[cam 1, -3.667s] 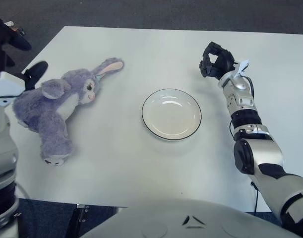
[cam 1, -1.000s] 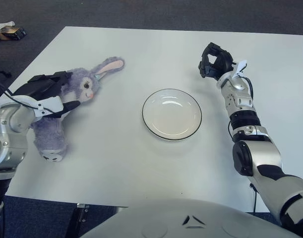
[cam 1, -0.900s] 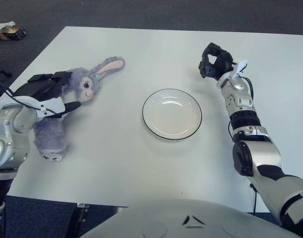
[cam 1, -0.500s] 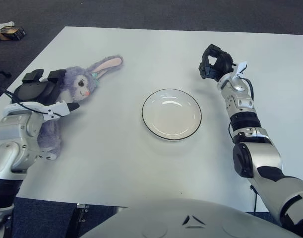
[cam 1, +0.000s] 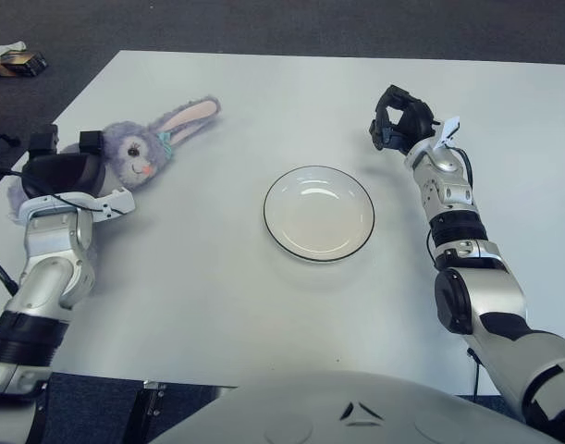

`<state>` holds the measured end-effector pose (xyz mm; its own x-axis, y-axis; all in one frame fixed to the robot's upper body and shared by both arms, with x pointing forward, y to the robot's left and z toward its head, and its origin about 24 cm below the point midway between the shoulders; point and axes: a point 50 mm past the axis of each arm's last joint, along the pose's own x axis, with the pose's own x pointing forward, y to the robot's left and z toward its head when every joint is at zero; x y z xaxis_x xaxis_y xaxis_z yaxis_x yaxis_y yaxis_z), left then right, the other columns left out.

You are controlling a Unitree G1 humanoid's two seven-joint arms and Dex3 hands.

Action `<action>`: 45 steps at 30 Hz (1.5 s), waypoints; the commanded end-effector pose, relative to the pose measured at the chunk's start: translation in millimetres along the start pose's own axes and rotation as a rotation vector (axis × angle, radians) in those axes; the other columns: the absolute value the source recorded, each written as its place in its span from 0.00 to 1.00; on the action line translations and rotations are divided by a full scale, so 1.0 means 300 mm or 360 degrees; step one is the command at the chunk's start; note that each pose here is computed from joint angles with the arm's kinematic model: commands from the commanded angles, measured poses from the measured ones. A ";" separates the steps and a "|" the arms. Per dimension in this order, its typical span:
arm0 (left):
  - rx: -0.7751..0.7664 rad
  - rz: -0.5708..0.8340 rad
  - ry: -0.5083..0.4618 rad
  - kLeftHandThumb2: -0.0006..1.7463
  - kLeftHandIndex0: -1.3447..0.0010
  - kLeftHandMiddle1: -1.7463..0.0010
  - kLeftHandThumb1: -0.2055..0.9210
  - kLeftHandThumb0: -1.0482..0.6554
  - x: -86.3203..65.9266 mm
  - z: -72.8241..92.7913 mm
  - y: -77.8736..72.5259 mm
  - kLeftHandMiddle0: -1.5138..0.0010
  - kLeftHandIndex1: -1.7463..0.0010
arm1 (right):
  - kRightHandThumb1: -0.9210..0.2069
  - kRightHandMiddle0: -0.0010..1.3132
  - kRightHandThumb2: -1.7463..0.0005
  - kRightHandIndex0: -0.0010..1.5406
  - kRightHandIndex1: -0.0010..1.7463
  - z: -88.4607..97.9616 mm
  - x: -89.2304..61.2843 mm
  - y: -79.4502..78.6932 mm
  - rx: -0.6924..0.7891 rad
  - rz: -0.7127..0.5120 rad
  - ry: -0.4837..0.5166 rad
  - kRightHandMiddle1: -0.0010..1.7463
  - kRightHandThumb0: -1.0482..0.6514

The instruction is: Put the doll into the plate.

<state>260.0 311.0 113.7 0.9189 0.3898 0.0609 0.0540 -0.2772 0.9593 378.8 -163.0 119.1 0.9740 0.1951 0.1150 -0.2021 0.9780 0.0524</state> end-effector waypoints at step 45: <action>-0.0684 0.0057 -0.0289 0.91 0.55 0.09 0.22 0.62 0.077 0.109 -0.093 0.43 0.00 | 0.52 0.46 0.26 0.82 1.00 0.010 -0.020 -0.006 -0.0004 0.0058 0.0007 1.00 0.34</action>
<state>292.7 316.1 102.2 0.9473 0.2566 0.1918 -0.2004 0.0076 0.9797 373.9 -165.0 120.8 0.9679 0.2262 0.1097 -0.2328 0.9711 0.0518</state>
